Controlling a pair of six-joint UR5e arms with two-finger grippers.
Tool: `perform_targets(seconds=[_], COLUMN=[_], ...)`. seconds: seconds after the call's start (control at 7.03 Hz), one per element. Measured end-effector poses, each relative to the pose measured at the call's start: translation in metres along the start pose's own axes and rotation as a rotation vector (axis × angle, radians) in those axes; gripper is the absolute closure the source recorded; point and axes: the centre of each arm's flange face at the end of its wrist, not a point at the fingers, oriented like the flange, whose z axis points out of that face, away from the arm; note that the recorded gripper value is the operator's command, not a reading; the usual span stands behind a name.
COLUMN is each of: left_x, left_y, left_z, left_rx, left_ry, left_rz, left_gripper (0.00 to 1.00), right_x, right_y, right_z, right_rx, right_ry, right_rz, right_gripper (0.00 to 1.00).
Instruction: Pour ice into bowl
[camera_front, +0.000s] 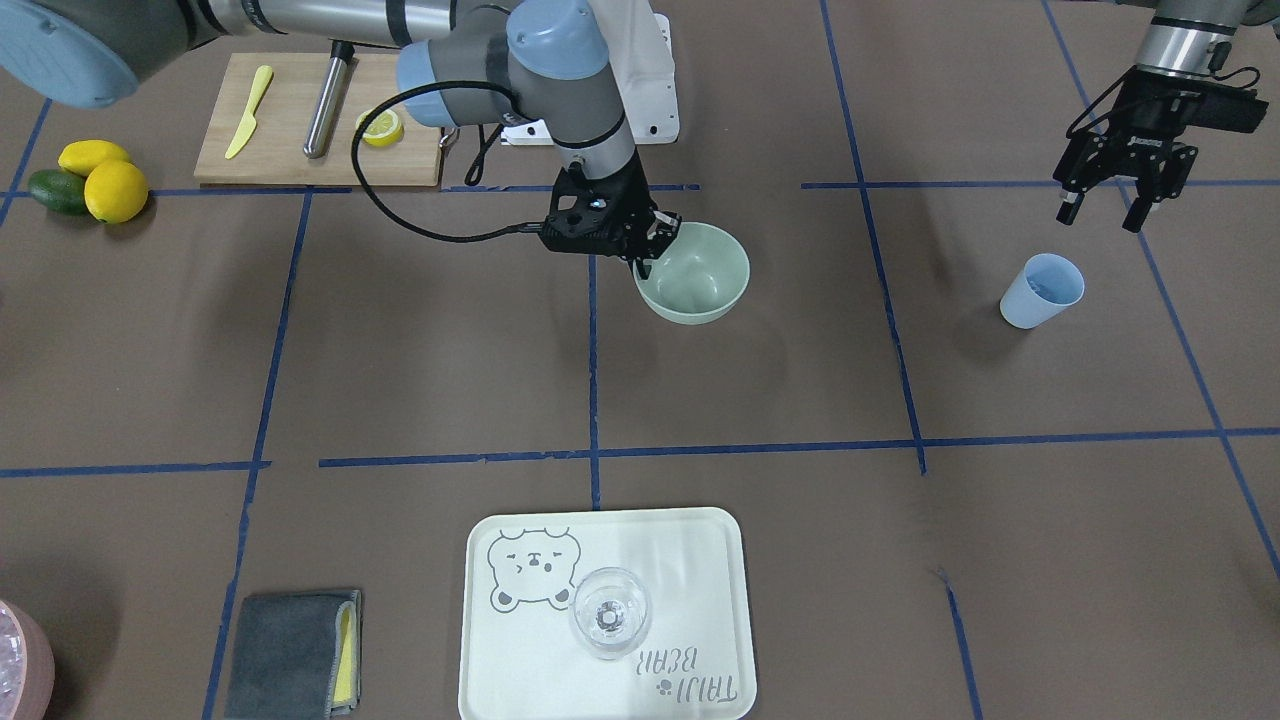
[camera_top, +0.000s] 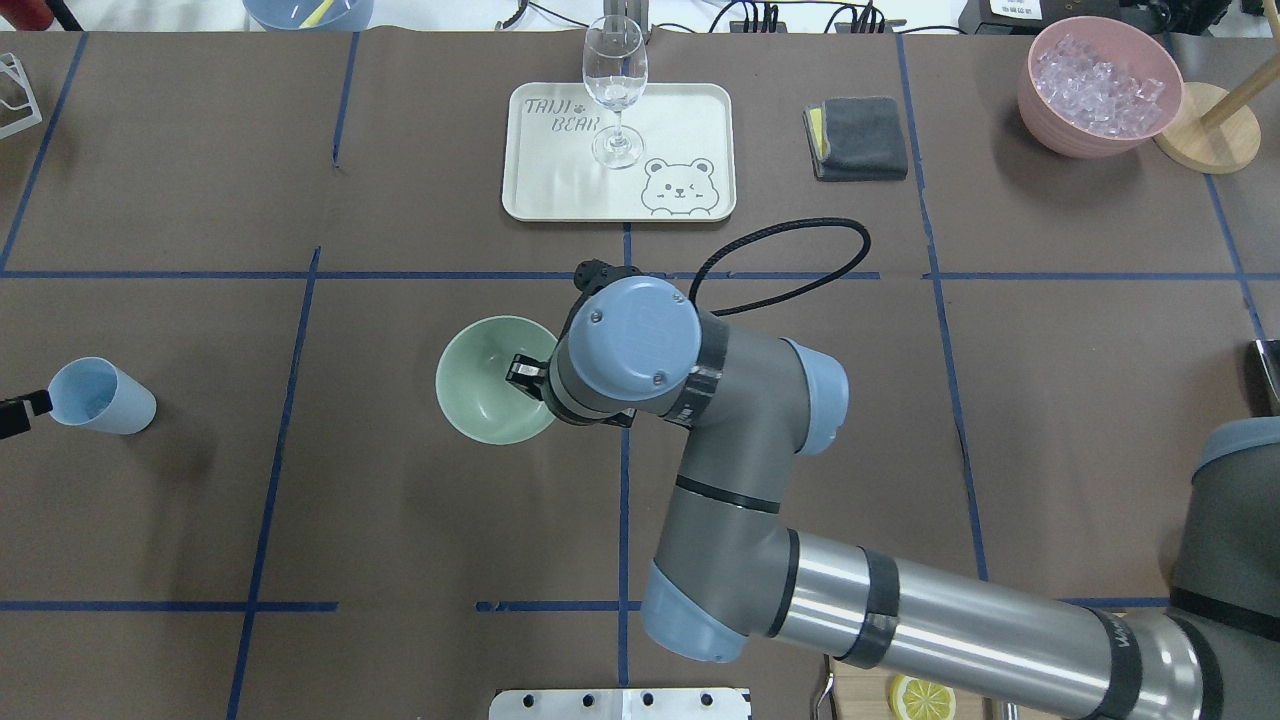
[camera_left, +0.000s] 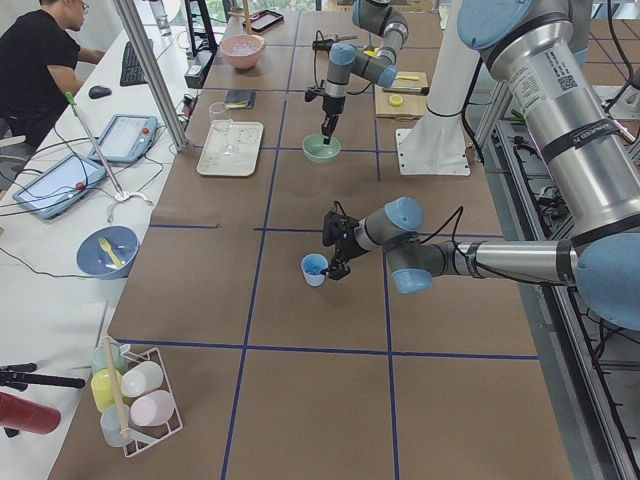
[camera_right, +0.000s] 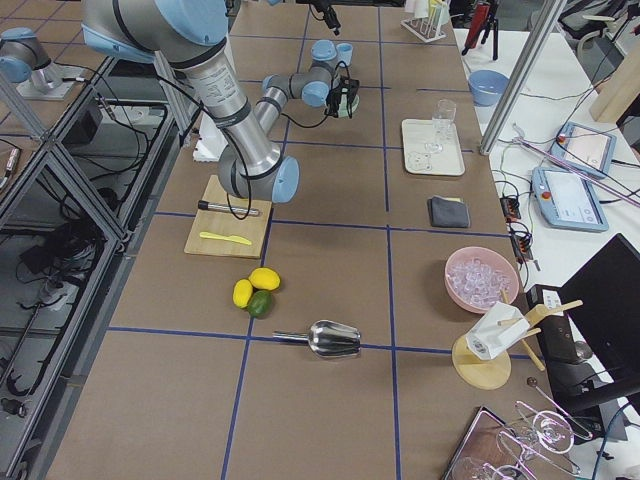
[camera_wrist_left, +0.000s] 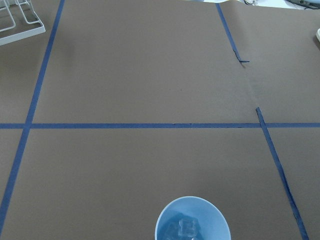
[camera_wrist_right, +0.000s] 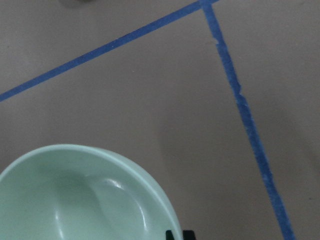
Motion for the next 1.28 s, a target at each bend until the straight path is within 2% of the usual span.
perform_targets(seconds=[0.43,0.57,0.71,1.0,1.28], left_x=[0.023,0.024,0.024,0.019,0.013], left_y=[0.042,0.045,0.047,0.049,0.052], left_z=[0.016,0.017,0.017,0.024,0.043], left_rx=[0.021,0.024,0.026,0.042,0.099], left_ry=[-0.005,-0.006,-0.008,-0.024,-0.052], left_rz=[-0.015,-0.014,-0.014,-0.013,-0.009], left_gripper=[0.0,0.0,0.0,0.0,0.0], right_x=[-0.065,-0.074,-0.078,-0.084,-0.093], right_y=[0.012,0.015,0.016,0.014,-0.002], right_z=[0.048,0.056,0.058,0.054,0.03], right_rx=[0.028,0.03,0.03,0.03,0.005], right_ry=[0.073,0.088,0.091,0.08,0.061], right_rz=[0.005,0.002,0.0,0.002,0.02], right_gripper=[1.0,0.75,0.01,0.0,0.0])
